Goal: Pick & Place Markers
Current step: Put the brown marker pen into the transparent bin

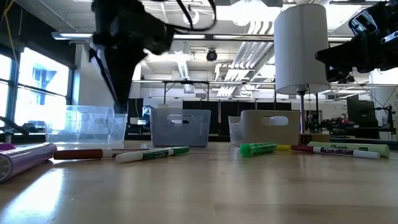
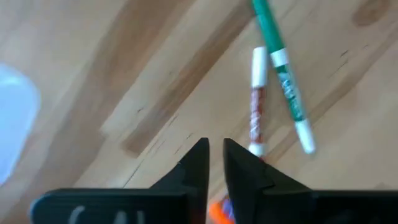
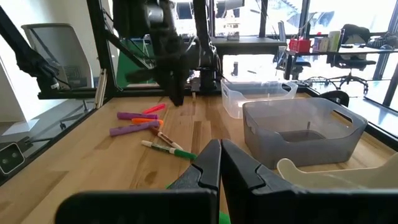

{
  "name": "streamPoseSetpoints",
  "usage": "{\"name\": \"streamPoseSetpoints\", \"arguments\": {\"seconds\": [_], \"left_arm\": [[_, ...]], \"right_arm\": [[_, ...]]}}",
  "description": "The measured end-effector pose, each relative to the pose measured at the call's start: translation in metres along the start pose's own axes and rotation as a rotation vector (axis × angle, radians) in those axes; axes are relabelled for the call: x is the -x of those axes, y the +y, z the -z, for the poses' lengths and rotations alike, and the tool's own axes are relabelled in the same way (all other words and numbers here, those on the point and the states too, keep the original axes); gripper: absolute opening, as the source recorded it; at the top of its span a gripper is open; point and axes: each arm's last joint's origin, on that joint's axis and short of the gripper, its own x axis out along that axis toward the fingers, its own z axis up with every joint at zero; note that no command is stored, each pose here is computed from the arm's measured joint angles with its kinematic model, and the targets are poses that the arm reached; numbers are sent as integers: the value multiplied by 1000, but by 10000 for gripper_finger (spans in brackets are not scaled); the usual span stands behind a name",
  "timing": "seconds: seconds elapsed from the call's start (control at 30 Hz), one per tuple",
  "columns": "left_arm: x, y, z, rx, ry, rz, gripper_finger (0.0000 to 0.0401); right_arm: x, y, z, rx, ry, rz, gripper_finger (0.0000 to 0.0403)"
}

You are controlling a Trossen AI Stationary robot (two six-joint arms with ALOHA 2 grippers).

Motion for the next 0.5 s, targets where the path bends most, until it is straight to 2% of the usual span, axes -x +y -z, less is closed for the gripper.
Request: {"name": "streamPoseSetpoints", "arguments": {"seconds": [0.07, 0.17, 0.23, 0.5], "left_arm": [[-9, 0, 2, -34, 38, -34, 69], [-22, -10, -1, -70, 56, 16, 92], [-28, -10, 1, -96, 89, -7, 102], [-41, -19, -1, -131, 97, 44, 111]], "right_arm": [[0, 0, 0, 0, -1, 0, 0], [0, 0, 0, 0, 0, 0, 0], [0, 0, 0, 0, 2, 0, 0], [-1, 0, 1, 0, 13, 1, 0]]}}
